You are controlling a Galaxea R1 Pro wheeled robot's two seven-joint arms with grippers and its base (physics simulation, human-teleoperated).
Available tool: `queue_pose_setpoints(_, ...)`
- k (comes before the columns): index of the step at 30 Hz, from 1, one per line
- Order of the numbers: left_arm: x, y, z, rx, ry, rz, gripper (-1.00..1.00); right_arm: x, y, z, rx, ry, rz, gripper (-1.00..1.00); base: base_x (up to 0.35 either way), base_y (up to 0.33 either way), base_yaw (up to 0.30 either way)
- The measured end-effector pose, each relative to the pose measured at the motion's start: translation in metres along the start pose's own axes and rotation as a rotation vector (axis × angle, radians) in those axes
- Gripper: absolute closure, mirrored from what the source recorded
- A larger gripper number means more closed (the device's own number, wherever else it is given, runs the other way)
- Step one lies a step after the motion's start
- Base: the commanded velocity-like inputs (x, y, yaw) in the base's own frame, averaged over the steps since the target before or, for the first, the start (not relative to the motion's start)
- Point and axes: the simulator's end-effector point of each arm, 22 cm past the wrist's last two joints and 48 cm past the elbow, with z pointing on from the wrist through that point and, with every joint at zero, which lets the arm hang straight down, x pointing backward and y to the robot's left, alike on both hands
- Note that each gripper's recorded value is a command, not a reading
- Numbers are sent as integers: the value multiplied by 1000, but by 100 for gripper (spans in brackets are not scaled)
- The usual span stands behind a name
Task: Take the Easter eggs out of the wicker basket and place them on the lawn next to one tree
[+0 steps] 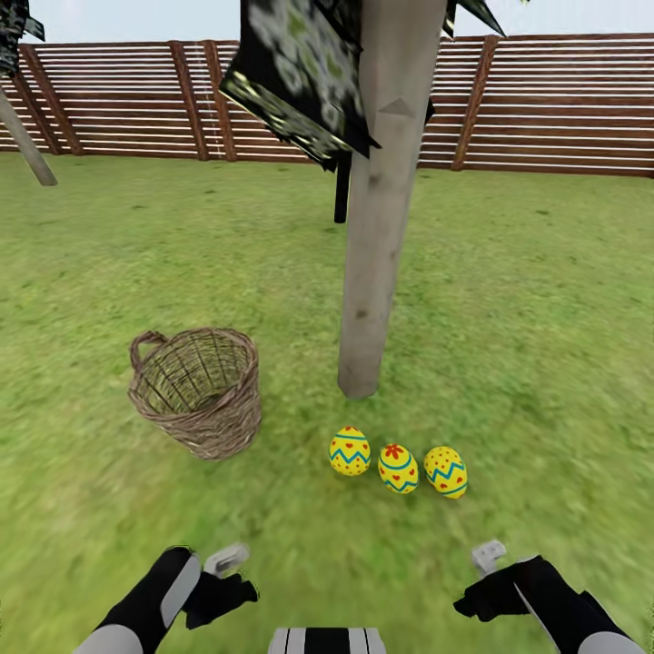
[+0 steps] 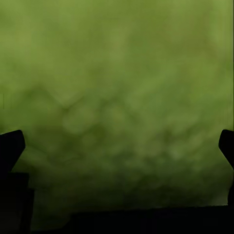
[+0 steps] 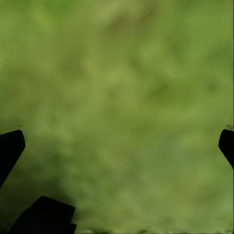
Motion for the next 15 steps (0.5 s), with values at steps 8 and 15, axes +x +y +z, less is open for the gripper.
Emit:
queue_pose_setpoints(8, 20, 25, 4, -67, -20, -4, -100, 24, 19, -5, -36, 67, 21, -100, 0, 0, 0)
queue_pose_setpoints(15, 32, 28, -1, -92, -21, 8, -100, 28, 38, -13, -66, 87, 28, -100, 0, 0, 0)
